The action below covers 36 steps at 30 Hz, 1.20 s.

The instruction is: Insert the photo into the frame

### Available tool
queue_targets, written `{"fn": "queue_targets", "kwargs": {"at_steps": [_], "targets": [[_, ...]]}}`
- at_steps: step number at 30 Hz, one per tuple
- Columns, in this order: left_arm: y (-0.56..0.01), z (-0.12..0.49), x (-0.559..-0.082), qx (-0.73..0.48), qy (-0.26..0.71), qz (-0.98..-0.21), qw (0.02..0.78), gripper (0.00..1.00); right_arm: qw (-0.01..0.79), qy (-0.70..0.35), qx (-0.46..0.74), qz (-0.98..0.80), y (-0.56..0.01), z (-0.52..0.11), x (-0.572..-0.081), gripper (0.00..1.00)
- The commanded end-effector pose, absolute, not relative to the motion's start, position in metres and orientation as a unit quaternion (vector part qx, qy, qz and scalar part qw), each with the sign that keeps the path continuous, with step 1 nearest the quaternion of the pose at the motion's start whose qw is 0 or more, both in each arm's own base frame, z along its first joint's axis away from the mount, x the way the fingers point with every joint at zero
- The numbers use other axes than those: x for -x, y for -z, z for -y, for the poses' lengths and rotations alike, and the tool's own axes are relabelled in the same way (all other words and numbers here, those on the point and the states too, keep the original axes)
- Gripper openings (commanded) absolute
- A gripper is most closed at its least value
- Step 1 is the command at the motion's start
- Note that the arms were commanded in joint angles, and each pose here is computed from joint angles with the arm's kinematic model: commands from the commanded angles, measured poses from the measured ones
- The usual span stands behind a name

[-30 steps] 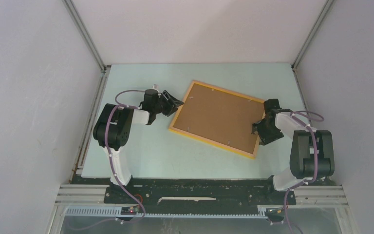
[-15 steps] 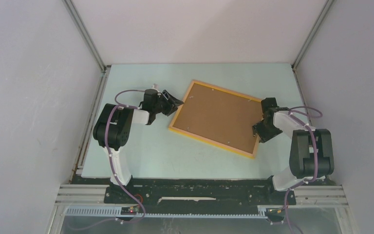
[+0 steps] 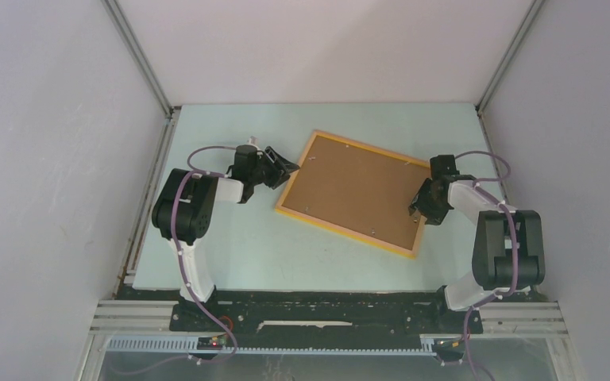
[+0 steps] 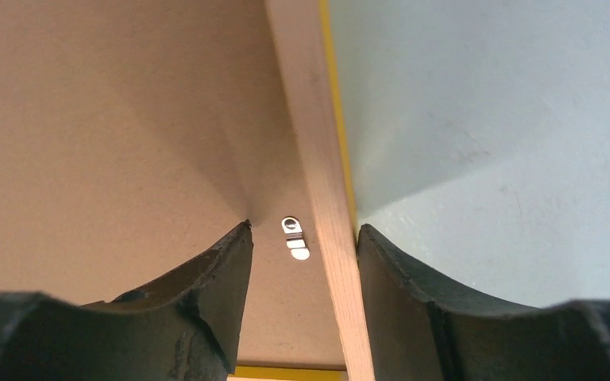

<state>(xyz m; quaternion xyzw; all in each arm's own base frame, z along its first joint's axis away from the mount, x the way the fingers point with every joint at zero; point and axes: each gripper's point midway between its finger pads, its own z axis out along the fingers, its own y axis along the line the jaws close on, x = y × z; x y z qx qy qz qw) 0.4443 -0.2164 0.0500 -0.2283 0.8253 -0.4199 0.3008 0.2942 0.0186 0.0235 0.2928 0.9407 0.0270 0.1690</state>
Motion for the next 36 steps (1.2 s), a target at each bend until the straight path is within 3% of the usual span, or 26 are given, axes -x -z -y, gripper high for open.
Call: {"fn": "queue_targets", "kwargs": {"at_steps": [1, 6, 16, 23, 30, 36], "targets": [[-0.075, 0.224, -0.438, 0.201, 0.450, -0.813, 0.310, 0.60, 0.204, -0.066, -0.236, -0.948, -0.042, -0.019, -0.308, 0.60], [-0.074, 0.225, -0.438, 0.201, 0.450, -0.814, 0.307, 0.60, 0.175, -0.057, -0.236, -0.954, -0.028, -0.019, -0.297, 0.61], [-0.074, 0.224, -0.438, 0.199, 0.451, -0.814, 0.308, 0.58, 0.157, -0.023, -0.222, -0.962, -0.017, -0.023, -0.287, 0.49], [-0.075, 0.224, -0.438, 0.200, 0.450, -0.814, 0.309, 0.58, 0.147, -0.004, -0.216, -0.965, -0.013, -0.020, -0.278, 0.50], [-0.073, 0.224, -0.438, 0.200, 0.451, -0.814, 0.306, 0.58, 0.148, -0.004, -0.216, -0.965, -0.013, -0.020, -0.276, 0.34], [-0.074, 0.224, -0.438, 0.200, 0.451, -0.814, 0.308, 0.58, 0.154, -0.005, -0.215, -0.964, -0.015, -0.018, -0.277, 0.27]]}}
